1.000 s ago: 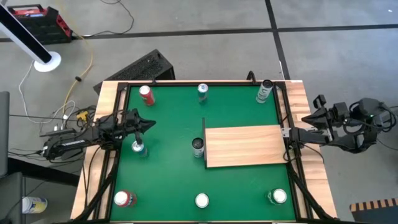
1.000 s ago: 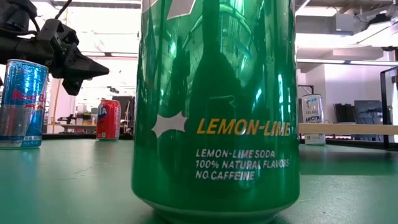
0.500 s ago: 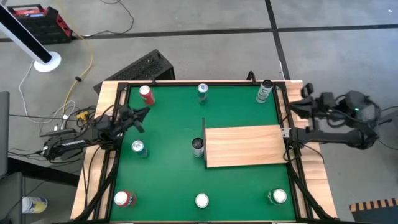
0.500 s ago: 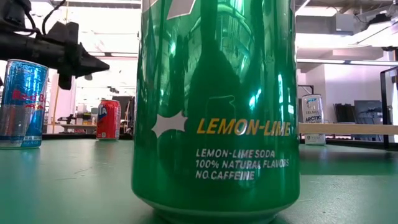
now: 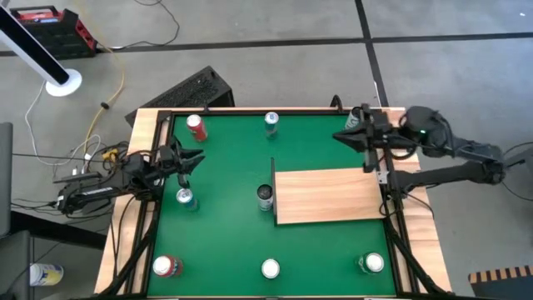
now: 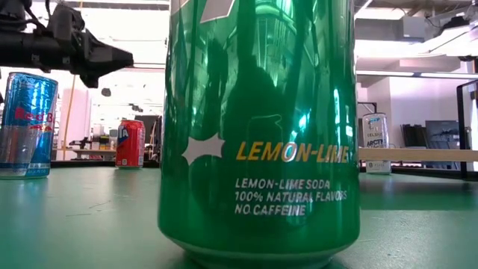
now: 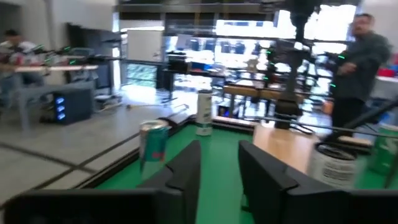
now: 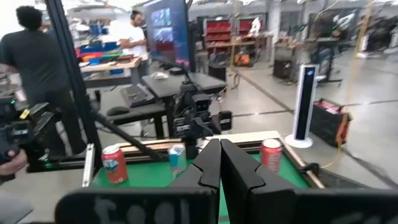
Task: Place canned beverage on shelf
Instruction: Put the top orange soda can on the shelf
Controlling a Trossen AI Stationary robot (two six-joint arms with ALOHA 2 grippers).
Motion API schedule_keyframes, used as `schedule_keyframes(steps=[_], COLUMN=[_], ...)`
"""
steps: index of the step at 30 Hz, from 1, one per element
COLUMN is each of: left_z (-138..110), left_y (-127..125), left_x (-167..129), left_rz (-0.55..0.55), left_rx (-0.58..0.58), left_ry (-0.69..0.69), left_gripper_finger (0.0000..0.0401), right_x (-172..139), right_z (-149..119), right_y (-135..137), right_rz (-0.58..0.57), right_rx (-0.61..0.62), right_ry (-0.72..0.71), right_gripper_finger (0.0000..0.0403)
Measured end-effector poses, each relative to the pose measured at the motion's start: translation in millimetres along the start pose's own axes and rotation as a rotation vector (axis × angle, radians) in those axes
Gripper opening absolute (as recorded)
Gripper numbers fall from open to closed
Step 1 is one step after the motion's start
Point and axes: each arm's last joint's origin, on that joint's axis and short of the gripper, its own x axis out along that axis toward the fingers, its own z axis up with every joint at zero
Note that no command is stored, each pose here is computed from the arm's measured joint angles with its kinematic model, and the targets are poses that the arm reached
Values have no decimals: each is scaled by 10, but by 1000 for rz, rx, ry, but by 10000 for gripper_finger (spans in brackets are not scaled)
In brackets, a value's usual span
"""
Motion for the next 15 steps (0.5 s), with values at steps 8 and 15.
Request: schedule_keyframes(steps=[8, 15], left_z=[198, 305], left_y=[-20, -38], left_x=[38, 151], left_rz=[-28, -28], left_rx=[17, 35], left_ry=[-16, 37], left_gripper_finger=[197, 219], right_x=[448, 782], right_z=[197, 202], right_y=[219, 453], right_rz=[108, 89], right_rx=[-102, -168], right_ry=[33, 79], right_gripper_finger=[29, 24])
